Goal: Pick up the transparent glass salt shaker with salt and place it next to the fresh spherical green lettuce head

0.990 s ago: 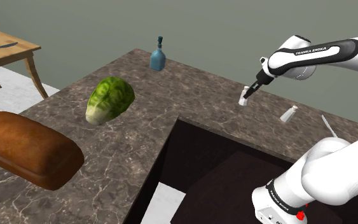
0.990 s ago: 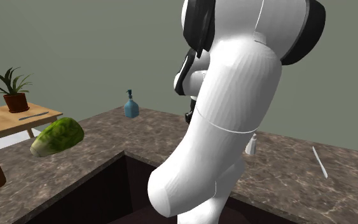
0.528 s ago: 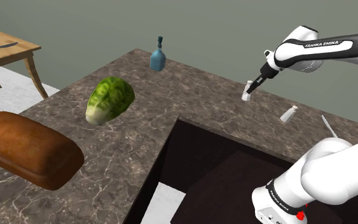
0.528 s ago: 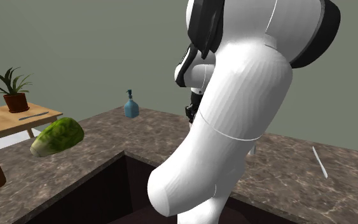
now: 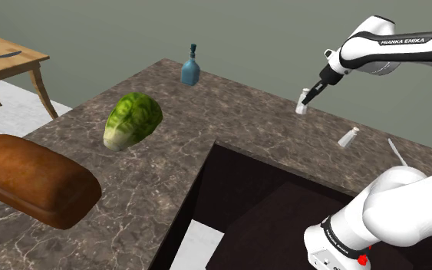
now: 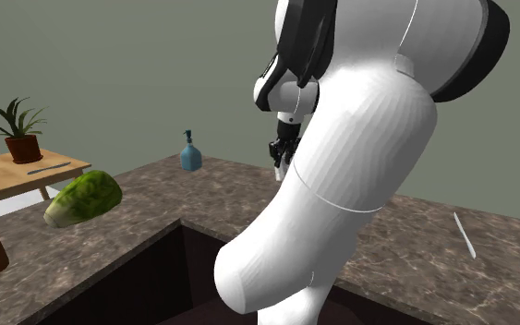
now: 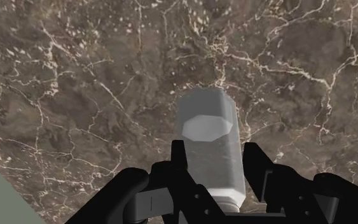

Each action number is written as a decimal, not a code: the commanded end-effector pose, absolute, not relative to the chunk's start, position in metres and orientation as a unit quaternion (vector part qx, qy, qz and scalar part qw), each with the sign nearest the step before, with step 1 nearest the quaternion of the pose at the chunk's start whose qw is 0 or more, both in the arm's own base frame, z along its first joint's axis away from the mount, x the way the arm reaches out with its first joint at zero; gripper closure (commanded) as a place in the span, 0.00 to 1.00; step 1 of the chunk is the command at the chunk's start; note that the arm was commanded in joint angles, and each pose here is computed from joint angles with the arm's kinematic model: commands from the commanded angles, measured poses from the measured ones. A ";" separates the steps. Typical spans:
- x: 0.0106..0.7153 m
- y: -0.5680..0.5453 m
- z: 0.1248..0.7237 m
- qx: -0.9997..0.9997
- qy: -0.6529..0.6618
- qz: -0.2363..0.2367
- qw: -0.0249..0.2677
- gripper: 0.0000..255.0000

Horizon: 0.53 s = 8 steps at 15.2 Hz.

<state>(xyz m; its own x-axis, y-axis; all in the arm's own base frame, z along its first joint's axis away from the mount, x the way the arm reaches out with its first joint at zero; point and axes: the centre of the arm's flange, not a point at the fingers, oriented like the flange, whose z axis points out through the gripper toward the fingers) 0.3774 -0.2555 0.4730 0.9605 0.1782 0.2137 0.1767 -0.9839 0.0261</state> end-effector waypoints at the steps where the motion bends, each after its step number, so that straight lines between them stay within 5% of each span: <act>1: 0.377 -0.255 0.483 0.990 0.090 0.108 0.003 1.00; 8: 0.377 -0.255 0.520 0.990 0.090 0.108 0.003 1.00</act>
<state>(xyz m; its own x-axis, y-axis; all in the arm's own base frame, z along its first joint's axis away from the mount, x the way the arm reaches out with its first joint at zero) 0.3782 -0.2569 0.5151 0.9605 0.1781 0.2137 0.1766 -0.9839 0.0262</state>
